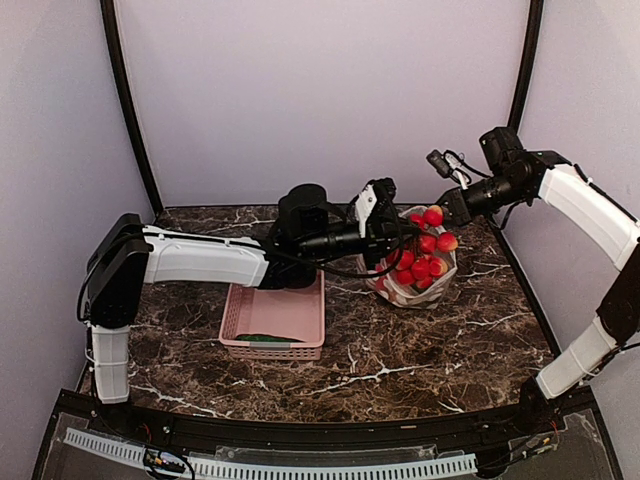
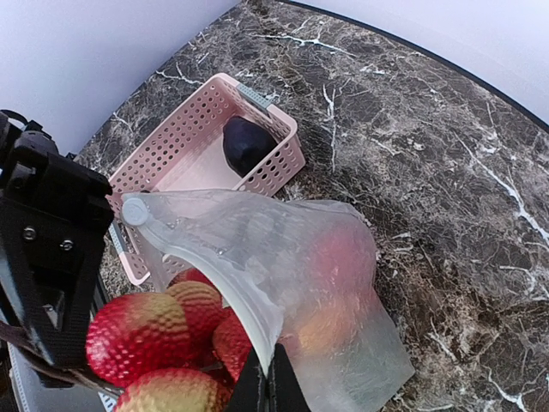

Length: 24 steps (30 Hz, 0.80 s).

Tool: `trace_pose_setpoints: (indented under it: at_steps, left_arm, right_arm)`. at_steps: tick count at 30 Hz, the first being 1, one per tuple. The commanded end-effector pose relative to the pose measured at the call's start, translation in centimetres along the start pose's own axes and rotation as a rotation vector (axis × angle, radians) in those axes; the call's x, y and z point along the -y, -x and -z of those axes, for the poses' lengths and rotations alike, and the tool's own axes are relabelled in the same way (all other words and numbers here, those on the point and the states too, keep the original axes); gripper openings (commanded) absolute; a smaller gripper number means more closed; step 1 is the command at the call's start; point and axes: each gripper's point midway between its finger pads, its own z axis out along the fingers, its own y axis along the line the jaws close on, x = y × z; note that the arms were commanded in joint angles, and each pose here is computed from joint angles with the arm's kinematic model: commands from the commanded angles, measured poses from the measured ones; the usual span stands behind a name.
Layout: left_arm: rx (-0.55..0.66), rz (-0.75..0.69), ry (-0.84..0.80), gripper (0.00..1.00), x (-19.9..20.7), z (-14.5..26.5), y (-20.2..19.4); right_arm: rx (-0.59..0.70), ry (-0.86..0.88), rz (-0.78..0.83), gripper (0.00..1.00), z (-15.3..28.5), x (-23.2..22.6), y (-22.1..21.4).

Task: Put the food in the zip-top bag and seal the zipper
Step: Place the fake fruit in the zipper food storage bag.

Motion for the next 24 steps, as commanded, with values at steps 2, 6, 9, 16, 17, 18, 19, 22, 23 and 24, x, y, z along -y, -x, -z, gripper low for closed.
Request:
trace_pose_setpoints:
  at_steps: [2,6,9,16,17,18,19,22,23,24]
  left_arm:
    - [-0.024,-0.064,0.031,0.01,-0.7,0.3,-0.8]
    - [-0.067,-0.079,0.054,0.01,-1.1,0.4,-1.9]
    - [-0.095,-0.112,0.041,0.01,-0.9,0.4,-2.4]
    - [-0.129,-0.151,0.002,0.01,1.3,1.8,-2.4]
    - [-0.139,-0.150,0.009,0.01,1.2,1.7,-2.7]
    - [-0.150,-0.151,0.043,0.01,0.6,1.8,-3.0]
    - [-0.168,-0.149,0.082,0.01,-0.1,1.8,-3.5]
    - [-0.181,-0.132,0.175,0.01,-1.8,1.6,-3.8]
    - [-0.184,-0.131,0.207,0.01,-2.5,1.6,-3.9]
    - [-0.177,-0.128,0.221,0.01,-2.8,1.4,-3.5]
  right_arm:
    - [0.057,0.006,0.021,0.00,1.7,-1.1,1.6]
    - [0.056,0.015,0.017,0.00,1.6,-1.1,1.6]
    - [0.062,-0.008,0.019,0.00,1.7,-0.6,1.7]
    - [0.072,-0.094,0.000,0.00,2.2,1.5,1.9]
    - [0.071,-0.095,-0.001,0.00,2.2,1.6,1.9]
    - [0.071,-0.096,0.000,0.00,2.2,1.6,1.9]
    - [0.069,-0.091,0.000,0.00,2.0,1.6,1.8]
    - [0.065,-0.064,0.002,0.00,1.8,1.2,1.5]
    - [0.065,-0.052,0.002,0.00,1.8,1.0,1.4]
    - [0.064,-0.040,0.000,0.00,1.7,0.9,1.3]
